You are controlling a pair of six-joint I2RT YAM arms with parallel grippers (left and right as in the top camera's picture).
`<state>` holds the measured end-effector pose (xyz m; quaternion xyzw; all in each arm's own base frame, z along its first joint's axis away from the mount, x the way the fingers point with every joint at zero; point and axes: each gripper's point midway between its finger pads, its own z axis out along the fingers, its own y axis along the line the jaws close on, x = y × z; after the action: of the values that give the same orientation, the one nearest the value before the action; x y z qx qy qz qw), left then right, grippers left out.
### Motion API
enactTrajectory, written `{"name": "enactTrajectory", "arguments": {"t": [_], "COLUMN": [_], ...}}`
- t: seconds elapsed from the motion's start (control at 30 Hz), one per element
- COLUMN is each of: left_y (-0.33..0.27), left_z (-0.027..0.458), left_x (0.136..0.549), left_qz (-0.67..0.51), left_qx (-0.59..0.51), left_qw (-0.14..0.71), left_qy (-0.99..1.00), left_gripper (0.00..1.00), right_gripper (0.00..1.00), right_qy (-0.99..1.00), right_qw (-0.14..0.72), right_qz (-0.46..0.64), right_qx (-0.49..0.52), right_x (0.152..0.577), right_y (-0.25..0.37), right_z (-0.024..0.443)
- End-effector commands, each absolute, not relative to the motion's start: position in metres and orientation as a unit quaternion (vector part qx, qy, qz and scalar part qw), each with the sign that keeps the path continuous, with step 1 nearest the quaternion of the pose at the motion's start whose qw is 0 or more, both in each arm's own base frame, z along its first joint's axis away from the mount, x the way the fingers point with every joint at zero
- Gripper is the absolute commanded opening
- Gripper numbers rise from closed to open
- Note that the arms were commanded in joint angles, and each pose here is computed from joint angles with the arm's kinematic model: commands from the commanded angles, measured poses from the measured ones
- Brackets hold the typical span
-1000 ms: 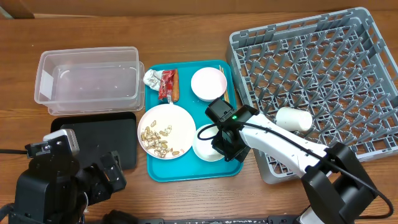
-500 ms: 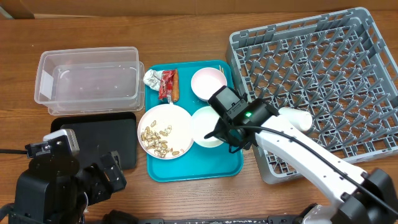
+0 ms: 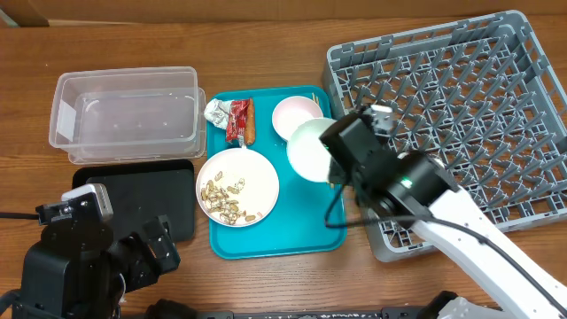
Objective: Sort waste into correct bins and load items into the dishwasher
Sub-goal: 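Move the small white bowl with the right gripper into the dish rack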
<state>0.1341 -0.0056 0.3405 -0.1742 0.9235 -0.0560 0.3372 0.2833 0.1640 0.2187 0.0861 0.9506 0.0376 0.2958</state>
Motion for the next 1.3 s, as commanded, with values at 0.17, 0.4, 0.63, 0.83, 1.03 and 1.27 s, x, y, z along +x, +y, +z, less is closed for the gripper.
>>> {"name": "enactTrajectory", "arguments": {"t": [0.17, 0.4, 0.63, 0.83, 1.03, 1.27], "left_y": [-0.002, -0.002, -0.002, -0.002, -0.002, -0.002], "left_z": [0.344, 0.344, 0.344, 0.344, 0.344, 0.344], "left_x": [0.134, 0.134, 0.135, 0.134, 0.134, 0.134], "left_qz": [-0.052, -0.052, -0.052, -0.052, -0.052, -0.052], "left_qx": [-0.184, -0.184, -0.184, -0.184, -0.184, -0.184], "left_qw": [0.346, 0.346, 0.346, 0.346, 0.346, 0.346], "left_qy": [0.918, 0.918, 0.919, 0.918, 0.918, 0.918], "left_gripper": [1.00, 1.00, 1.00, 1.00, 1.00, 1.00], "right_gripper": [0.04, 0.04, 0.04, 0.04, 0.04, 0.04], "right_qy": [0.902, 0.871, 0.862, 0.881, 0.871, 0.840], "right_qw": [0.411, 0.433, 0.417, 0.345, 0.367, 0.398], "right_qz": [-0.127, -0.226, -0.281, -0.308, -0.302, -0.341], "right_qx": [0.045, 0.056, 0.060, 0.098, 0.127, 0.144], "right_x": [0.297, 0.297, 0.310, 0.327, 0.354, 0.386], "right_y": [0.102, 0.072, 0.061, 0.028, 0.014, -0.005], "right_z": [0.273, 0.286, 0.274, 0.237, 0.240, 0.246]}}
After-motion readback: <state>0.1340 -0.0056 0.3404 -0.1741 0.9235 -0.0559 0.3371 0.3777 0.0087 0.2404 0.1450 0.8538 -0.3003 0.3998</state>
